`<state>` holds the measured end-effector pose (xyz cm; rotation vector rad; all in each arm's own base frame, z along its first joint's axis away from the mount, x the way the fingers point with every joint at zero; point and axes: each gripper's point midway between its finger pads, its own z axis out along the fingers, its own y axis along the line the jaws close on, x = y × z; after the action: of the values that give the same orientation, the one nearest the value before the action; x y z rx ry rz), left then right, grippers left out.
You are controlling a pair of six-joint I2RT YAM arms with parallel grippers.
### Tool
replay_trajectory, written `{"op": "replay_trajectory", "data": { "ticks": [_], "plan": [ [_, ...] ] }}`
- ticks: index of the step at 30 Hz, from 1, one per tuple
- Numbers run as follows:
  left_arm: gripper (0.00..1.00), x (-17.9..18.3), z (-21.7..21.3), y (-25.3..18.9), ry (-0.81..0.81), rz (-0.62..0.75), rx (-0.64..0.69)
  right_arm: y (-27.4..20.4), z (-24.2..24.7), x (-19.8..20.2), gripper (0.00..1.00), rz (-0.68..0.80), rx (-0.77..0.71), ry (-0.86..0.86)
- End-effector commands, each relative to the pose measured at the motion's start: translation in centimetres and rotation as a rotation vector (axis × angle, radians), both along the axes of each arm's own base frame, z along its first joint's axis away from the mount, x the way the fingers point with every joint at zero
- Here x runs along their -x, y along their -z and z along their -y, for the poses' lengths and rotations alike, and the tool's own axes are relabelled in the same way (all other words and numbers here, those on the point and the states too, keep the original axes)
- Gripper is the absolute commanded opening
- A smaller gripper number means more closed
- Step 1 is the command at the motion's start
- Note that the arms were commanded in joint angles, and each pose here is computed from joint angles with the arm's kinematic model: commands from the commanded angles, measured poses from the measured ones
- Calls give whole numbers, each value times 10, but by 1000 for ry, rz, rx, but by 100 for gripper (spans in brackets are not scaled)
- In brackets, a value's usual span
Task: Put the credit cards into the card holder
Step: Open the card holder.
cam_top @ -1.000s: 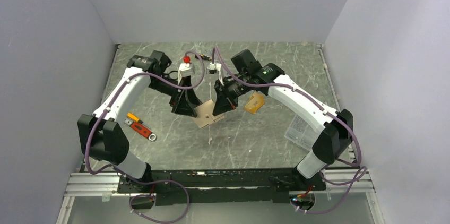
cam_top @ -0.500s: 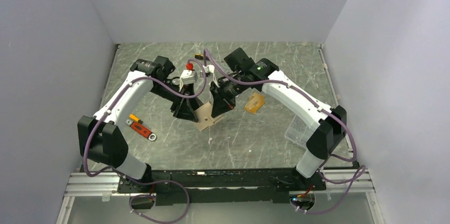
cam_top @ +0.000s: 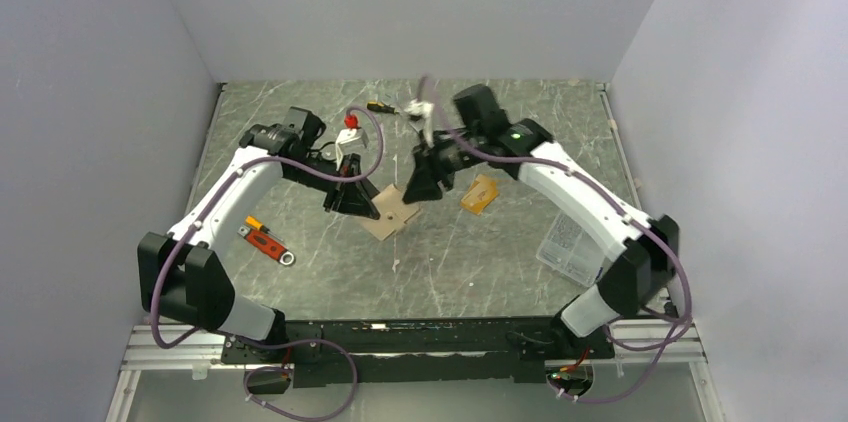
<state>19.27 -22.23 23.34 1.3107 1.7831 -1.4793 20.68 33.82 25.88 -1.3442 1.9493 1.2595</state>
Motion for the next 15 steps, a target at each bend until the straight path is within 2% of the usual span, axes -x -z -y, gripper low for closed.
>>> {"op": "replay_trajectory", "data": {
  "ticks": [1, 3, 5, 7, 11, 13, 15],
  "plan": [
    [0, -16, 0, -33, -87, 11, 118, -68, 30, -49, 52, 60, -311, 254],
    [0, -28, -4, -40, -139, -3, 134, -76, 46, -51, 65, 58, -409, 330],
    [0, -39, -6, -48, -190, -27, 155, -80, 53, -51, 73, 103, -469, 386],
    [0, -49, -8, -55, -238, -68, 166, -80, 55, -47, 76, 109, -513, 396],
    [0, -61, -5, -63, -309, -203, 182, -69, 52, -42, 86, 27, -612, 410],
    [0, -64, -3, -64, -332, -234, 189, -69, 50, -42, 92, 0, -663, 414],
    [0, -65, -3, -65, -357, -249, 189, -71, 45, -46, 94, -15, -691, 417]
  ]
}}
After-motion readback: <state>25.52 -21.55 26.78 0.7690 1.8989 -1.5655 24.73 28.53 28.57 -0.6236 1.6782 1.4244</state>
